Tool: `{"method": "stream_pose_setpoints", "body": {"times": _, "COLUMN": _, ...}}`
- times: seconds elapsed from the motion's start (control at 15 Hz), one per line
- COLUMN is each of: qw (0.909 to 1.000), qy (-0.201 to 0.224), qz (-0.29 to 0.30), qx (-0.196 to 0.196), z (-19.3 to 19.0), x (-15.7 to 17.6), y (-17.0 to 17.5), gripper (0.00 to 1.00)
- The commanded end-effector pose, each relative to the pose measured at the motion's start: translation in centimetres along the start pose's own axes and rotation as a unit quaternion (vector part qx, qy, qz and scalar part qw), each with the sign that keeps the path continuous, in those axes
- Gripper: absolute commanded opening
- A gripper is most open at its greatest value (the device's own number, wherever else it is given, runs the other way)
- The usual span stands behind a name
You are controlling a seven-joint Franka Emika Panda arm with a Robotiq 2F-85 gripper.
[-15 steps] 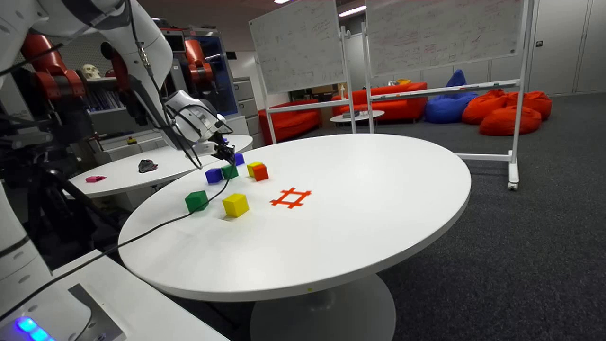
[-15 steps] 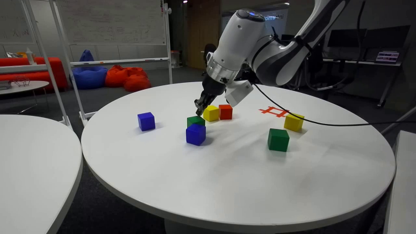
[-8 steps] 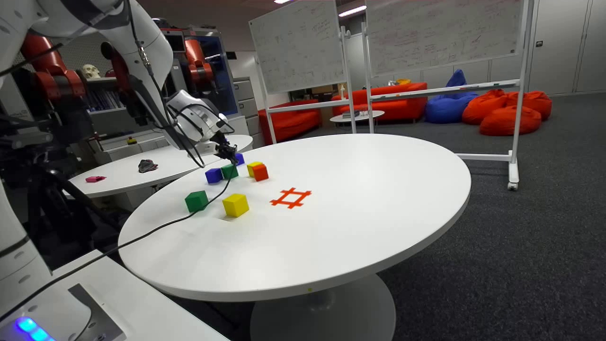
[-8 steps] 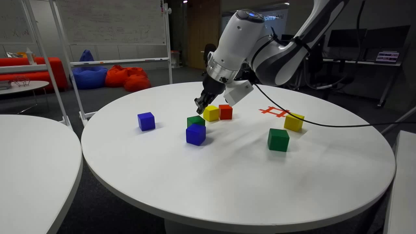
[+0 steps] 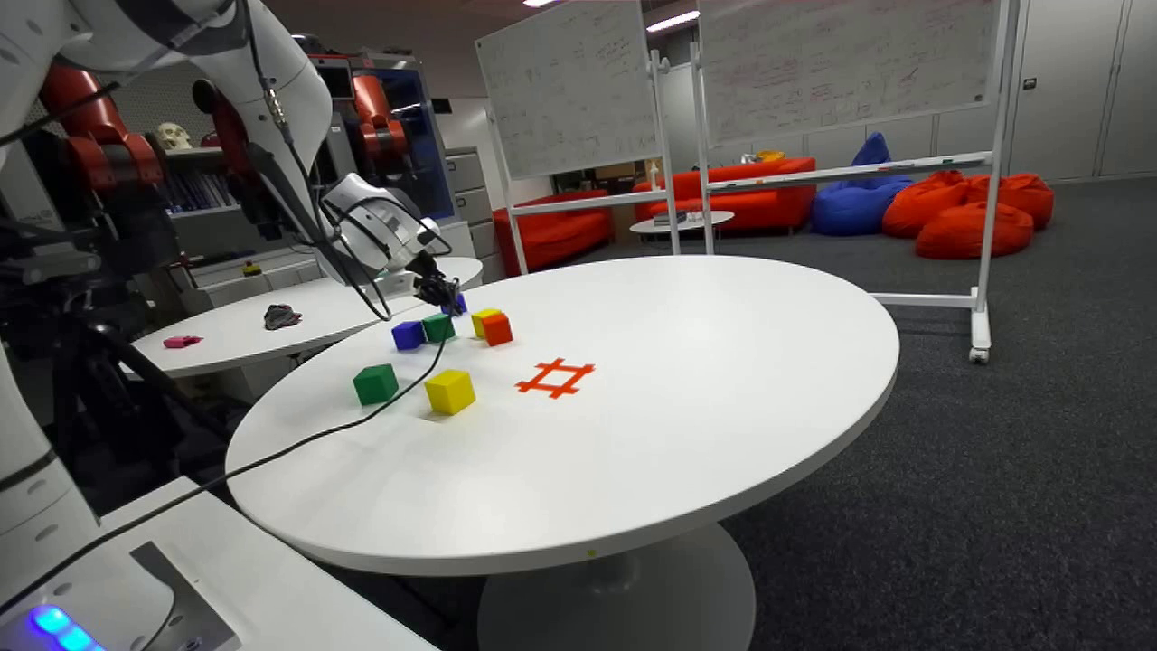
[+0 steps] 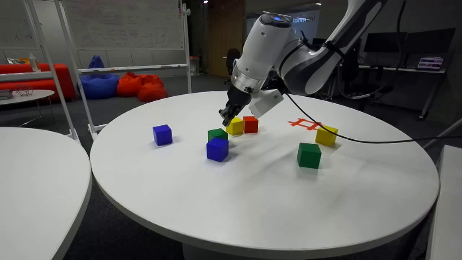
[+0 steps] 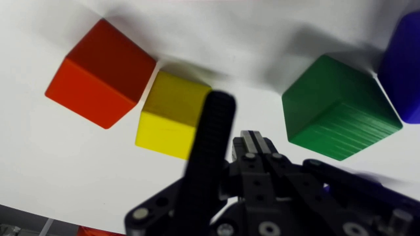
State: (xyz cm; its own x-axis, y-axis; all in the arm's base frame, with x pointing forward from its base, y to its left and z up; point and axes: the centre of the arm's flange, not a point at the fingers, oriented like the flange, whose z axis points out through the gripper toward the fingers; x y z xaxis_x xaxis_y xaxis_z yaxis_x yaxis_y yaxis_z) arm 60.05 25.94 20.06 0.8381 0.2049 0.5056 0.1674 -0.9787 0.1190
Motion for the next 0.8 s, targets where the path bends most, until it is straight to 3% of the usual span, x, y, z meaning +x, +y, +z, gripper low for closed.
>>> {"method": "stream_pose_setpoints", "body": {"times": 0.0, "qw": 0.9999, "qy": -0.007, "qz": 0.006, "qx": -0.015, "z": 0.1, "x": 0.21, "y": 0.24, "gripper": 0.0}}
{"method": "stream_pose_setpoints", "body": {"times": 0.73, "qw": 0.9997, "qy": -0.011, "qz": 0.005, "qx": -0.023, "z": 0.2, "x": 0.13, "y": 0.44, "gripper": 0.0}}
